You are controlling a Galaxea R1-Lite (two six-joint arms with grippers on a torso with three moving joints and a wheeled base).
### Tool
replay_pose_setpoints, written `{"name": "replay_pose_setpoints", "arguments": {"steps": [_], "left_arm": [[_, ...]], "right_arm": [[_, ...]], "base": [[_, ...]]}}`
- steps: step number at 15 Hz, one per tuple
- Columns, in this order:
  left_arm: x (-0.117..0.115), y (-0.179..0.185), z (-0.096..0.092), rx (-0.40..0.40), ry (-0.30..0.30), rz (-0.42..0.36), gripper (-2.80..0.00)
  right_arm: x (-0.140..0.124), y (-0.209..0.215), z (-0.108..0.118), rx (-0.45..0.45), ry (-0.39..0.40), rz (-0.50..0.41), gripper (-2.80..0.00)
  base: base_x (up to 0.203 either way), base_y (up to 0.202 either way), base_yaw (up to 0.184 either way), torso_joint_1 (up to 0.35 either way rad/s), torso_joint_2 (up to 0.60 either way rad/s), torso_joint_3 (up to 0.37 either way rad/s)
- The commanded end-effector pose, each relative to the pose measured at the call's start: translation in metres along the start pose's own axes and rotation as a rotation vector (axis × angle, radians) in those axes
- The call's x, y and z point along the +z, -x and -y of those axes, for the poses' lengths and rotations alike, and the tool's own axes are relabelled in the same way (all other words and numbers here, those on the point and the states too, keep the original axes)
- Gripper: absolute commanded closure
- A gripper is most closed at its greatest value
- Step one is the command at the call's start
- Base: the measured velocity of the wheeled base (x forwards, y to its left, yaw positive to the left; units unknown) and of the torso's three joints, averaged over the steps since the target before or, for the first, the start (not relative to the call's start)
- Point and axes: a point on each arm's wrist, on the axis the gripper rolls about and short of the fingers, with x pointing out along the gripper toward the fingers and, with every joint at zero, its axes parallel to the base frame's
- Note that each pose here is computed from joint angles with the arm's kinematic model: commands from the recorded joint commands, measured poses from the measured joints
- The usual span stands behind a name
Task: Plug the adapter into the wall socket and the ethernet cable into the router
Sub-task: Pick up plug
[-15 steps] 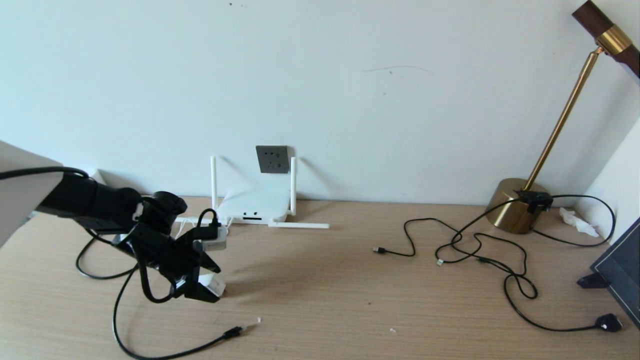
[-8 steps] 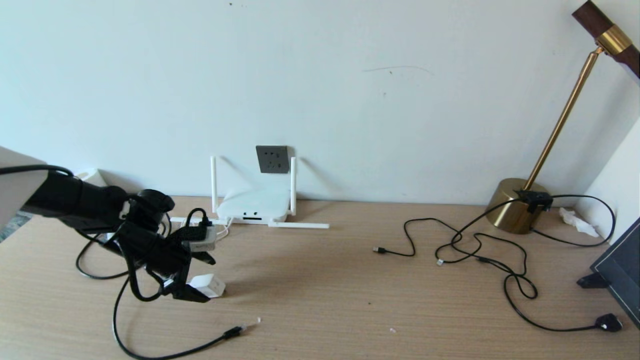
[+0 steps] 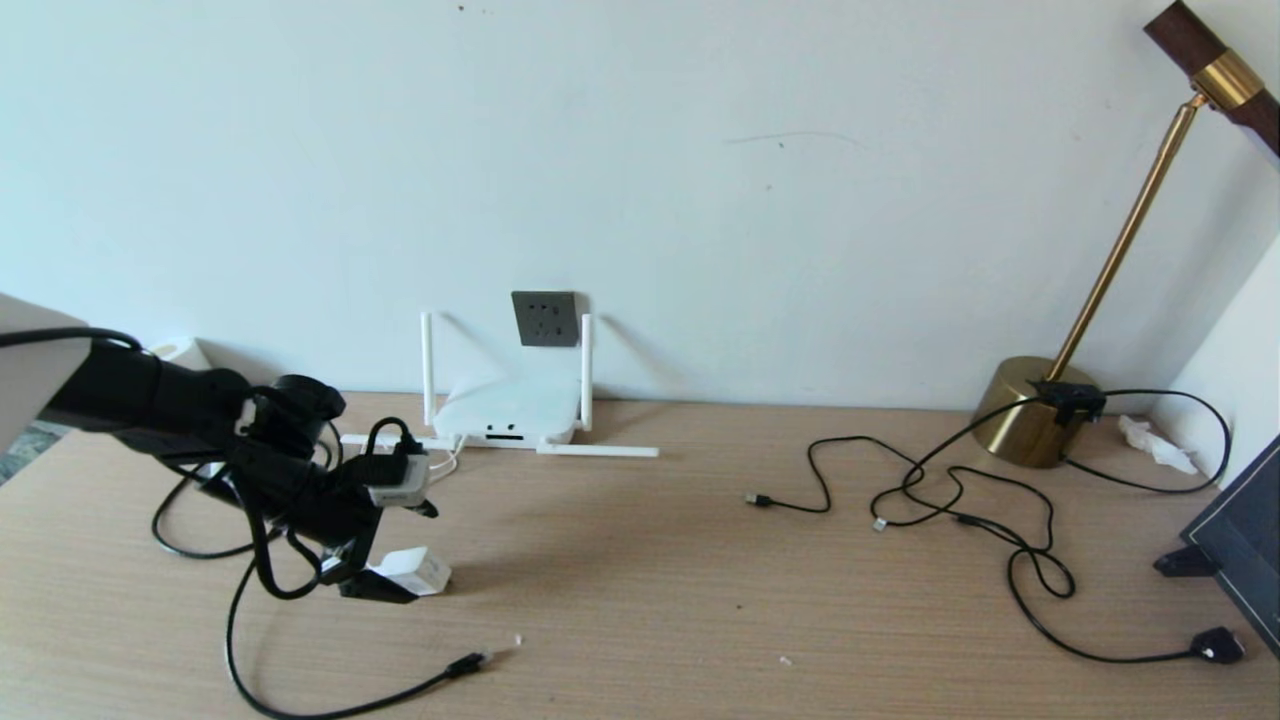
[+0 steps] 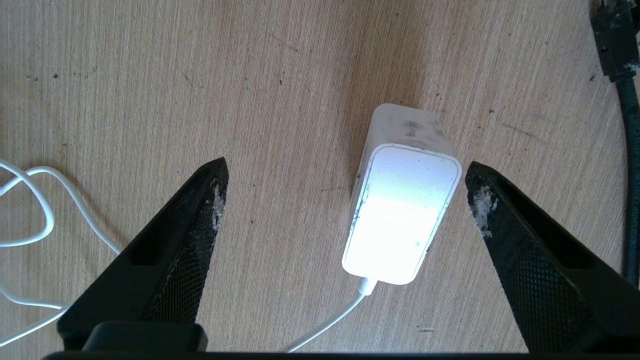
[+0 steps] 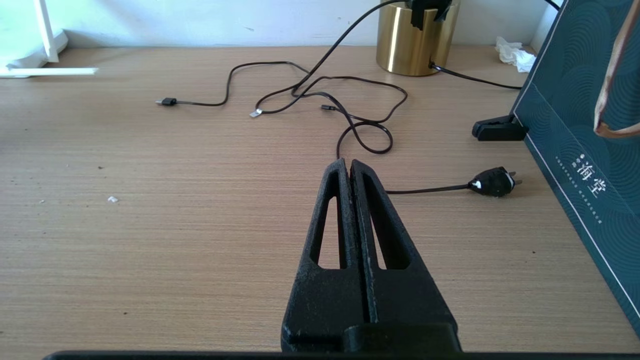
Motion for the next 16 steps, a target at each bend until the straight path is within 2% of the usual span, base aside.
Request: {"name": "replay_pose_setpoints", "arguments": {"steps": [1,6,9,16], "left_arm": [[0.001,-0.0002,0.0002,-0.003,-0.011,0.003,-2.8],[0.0003,-0.0015,-0.0001,-0.005,-0.01,0.002,-2.8],[0.0001,-0.0007,-0.0001,-0.003,-0.037,0.001,-2.8],[-0.0008,-0.0035,0.0,-0.011,-0.034,0.001,-2.8]], "right_arm": [[0.0,0.0001,0.0,0.0,0.0,0.001,0.0],[0.0,0.0001,0.0,0.0,0.0,0.001,0.0],[0.0,0.0,0.0,0.0,0.0,0.0,0.0],[0.0,0.0001,0.0,0.0,0.0,0.001,0.0]], "base": [[0.0,0.0,0.0,0.0,0.0,0.0],[0.0,0.0,0.0,0.0,0.0,0.0],[0.0,0.0,0.0,0.0,0.0,0.0],[0.0,0.0,0.0,0.0,0.0,0.0]]}}
